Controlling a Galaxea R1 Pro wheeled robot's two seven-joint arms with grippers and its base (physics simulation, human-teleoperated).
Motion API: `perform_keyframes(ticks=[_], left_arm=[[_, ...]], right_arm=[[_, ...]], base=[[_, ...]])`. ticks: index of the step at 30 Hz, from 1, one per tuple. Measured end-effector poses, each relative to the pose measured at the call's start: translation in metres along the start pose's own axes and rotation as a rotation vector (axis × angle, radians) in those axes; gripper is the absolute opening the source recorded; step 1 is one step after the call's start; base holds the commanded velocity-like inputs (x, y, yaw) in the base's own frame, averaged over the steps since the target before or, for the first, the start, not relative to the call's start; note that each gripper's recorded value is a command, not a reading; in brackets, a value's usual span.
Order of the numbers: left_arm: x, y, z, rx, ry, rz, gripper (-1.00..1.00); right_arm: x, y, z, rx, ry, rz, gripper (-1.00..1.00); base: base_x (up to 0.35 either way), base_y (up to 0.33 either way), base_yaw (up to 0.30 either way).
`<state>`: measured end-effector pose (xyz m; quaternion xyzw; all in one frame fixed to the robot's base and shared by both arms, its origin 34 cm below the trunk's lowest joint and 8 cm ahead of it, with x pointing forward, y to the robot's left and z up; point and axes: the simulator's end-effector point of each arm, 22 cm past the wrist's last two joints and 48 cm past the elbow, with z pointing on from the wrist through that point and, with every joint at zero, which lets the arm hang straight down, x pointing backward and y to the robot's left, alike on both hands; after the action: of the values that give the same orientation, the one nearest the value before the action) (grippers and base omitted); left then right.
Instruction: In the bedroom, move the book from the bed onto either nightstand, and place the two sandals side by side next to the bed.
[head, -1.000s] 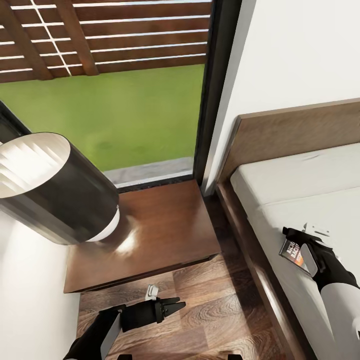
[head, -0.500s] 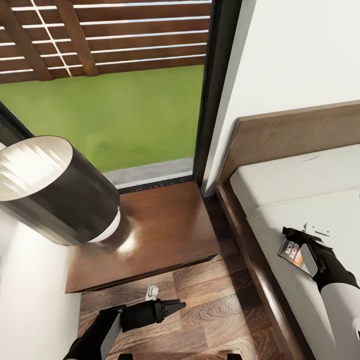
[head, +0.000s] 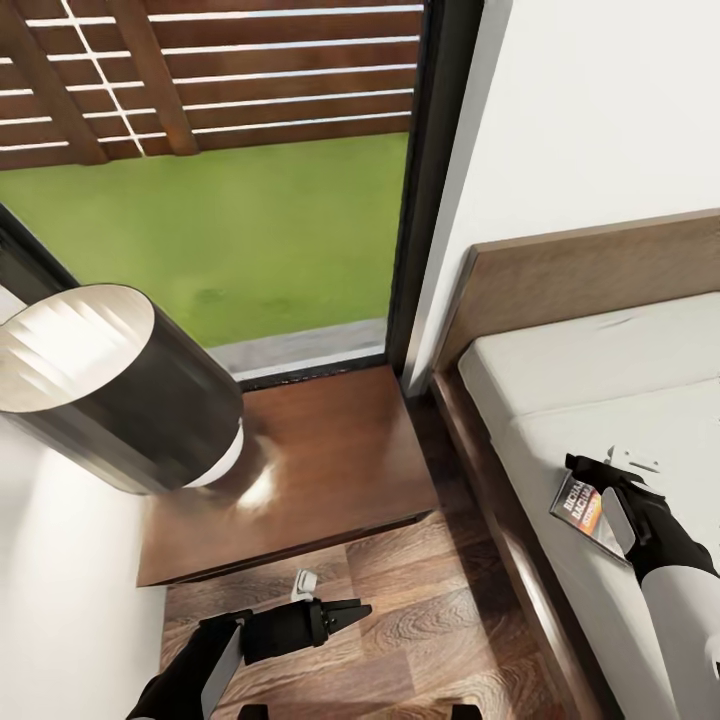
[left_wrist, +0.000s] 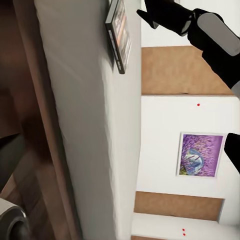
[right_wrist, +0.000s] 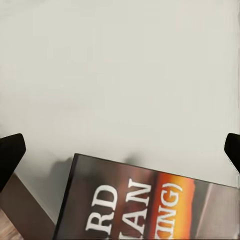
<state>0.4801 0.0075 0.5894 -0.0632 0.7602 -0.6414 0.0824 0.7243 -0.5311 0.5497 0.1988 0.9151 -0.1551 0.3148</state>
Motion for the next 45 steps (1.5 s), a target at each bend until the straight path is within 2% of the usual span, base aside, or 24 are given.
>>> perform_keyframes(ticks=[45], left_arm=[[-0.001,-0.067,-0.012,-0.002,0.001,-0.001,1.00]], right_arm=[[-0.042,-0.013,-0.053,0.005,0.001,-0.001,1.00]], base=[[0.000,0.000,0.000]])
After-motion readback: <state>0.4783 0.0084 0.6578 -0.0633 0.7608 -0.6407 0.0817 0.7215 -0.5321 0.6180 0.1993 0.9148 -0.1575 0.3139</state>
